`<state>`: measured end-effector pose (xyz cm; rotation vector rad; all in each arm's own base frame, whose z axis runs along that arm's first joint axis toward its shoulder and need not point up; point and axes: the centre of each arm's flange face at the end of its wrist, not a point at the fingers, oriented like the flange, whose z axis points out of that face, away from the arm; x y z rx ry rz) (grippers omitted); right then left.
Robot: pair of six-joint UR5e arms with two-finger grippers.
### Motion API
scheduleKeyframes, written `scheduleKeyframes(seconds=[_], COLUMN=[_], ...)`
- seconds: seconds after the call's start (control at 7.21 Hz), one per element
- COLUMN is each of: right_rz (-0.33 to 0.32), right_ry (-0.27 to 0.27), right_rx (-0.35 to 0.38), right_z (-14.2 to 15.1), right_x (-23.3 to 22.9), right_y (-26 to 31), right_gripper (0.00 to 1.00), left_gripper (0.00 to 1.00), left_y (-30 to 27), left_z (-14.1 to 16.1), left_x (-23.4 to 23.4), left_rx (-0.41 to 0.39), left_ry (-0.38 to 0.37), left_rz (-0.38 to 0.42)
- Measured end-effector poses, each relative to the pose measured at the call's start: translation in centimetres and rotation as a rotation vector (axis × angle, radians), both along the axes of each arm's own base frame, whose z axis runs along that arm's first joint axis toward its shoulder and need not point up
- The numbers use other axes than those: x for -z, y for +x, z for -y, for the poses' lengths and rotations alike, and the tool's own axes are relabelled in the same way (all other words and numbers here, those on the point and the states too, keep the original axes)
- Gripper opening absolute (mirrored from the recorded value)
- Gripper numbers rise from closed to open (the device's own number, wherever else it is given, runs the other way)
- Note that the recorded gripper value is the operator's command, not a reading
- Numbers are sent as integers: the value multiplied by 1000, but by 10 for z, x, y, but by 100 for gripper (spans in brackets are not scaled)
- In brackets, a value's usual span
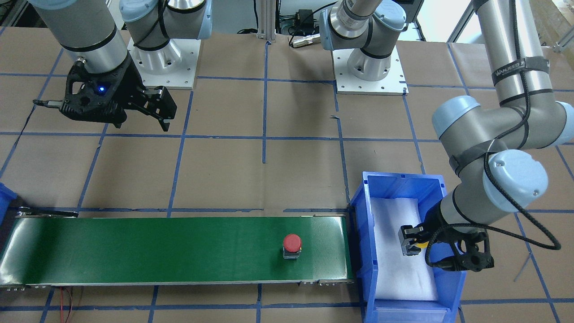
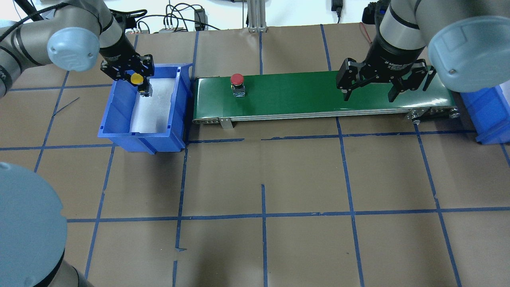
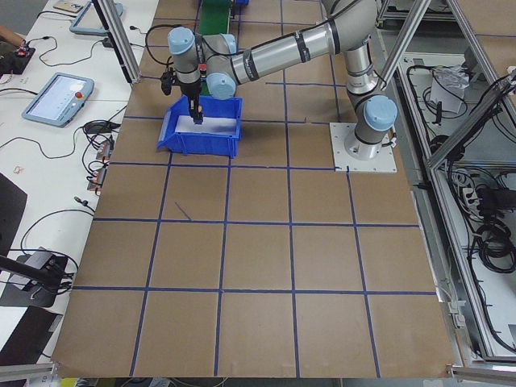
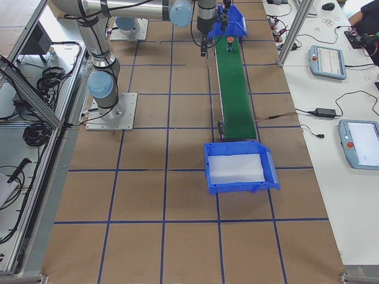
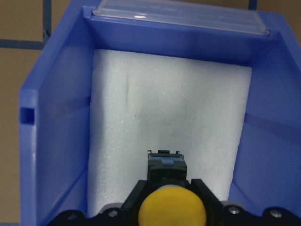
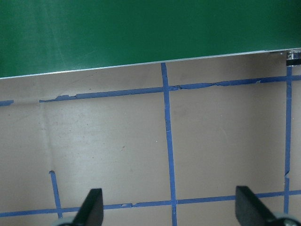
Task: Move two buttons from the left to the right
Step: 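Lift the yellow button and carry it onto the conveyor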
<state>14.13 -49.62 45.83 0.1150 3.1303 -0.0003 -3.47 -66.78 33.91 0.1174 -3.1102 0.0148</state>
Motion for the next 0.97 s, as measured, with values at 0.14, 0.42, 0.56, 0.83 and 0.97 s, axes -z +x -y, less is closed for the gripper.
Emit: scheduleKeyframes(seconds=[0.14, 0.42, 0.56, 0.83, 0.97], right_rz=[0, 1, 1, 2, 2], right_ry=[0, -1, -1, -1, -1], right_rx=[0, -2, -2, 0, 1], right_z=[0, 0, 0, 0, 0], right_x=[0, 0, 0, 0, 0], right_y=[0, 1, 1, 0, 0], right_gripper=[100, 100, 100, 100, 100], left_gripper=[25, 25, 25, 25, 26], left_y=[-9, -63, -94, -151, -171], left_z=[-3, -12, -14, -7, -1], left_x=[-18, -43, -48, -31, -11], left_rx=[7, 30, 22, 25, 29], left_ry=[6, 14, 8, -29, -36], left_rz=[-11, -20, -24, -31, -33])
